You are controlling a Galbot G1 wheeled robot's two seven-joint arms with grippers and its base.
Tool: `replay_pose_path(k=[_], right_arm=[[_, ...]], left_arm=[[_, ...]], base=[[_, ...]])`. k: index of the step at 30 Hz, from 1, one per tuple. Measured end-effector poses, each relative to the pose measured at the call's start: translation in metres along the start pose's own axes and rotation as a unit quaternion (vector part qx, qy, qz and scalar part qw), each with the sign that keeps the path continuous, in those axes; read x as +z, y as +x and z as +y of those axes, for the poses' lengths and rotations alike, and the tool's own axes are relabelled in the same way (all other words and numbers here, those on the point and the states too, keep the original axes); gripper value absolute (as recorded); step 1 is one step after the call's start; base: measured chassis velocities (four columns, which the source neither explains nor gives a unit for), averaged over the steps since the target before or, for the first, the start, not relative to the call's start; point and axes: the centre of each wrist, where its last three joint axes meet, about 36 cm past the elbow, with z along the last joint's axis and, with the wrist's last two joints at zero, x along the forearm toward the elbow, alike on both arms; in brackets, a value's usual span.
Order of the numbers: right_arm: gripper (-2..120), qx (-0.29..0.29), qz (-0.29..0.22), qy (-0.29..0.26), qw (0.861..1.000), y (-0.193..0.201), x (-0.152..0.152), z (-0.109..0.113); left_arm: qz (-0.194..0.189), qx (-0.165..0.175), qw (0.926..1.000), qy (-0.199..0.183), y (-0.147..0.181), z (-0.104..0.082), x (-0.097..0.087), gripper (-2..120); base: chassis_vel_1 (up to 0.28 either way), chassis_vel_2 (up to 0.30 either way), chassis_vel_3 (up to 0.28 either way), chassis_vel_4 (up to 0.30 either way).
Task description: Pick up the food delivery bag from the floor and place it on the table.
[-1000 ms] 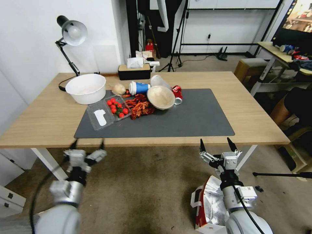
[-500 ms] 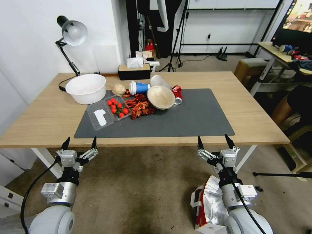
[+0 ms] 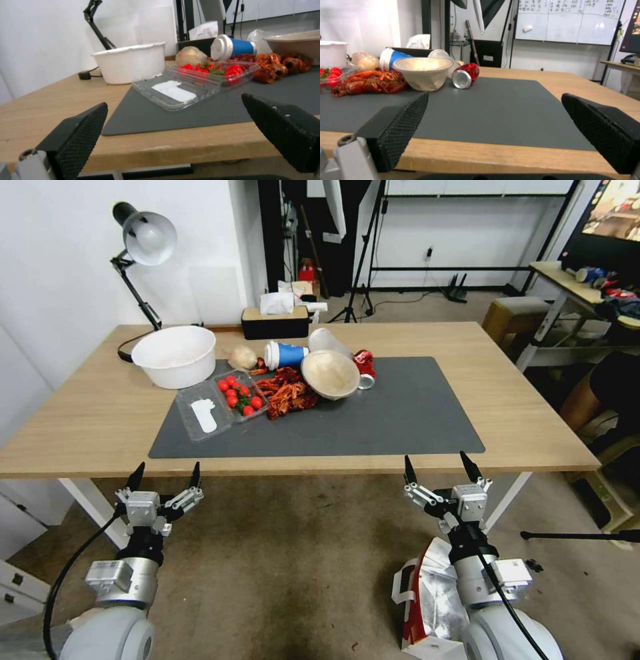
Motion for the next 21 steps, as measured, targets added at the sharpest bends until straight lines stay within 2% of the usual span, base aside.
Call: replay_pose_path(k=[7, 21], right_arm=[[100, 0.004, 0.003, -0.004, 1.0, 0.0029, -0.0014, 0.0034], [100, 0.006, 0.002, -0.007, 1.0, 0.005, -0.0019, 0.0052]], left_arm=[[0.008, 0.013, 0.9999, 0.001, 0.0042, -0.0045, -0.0018, 100], [0.012, 0.016, 0.9998, -0.003, 0.0063, -0.006, 0.0001, 100]], base=[[0.0, 0.0, 0.0, 0.0], [0.0, 0.0, 0.0, 0.0]])
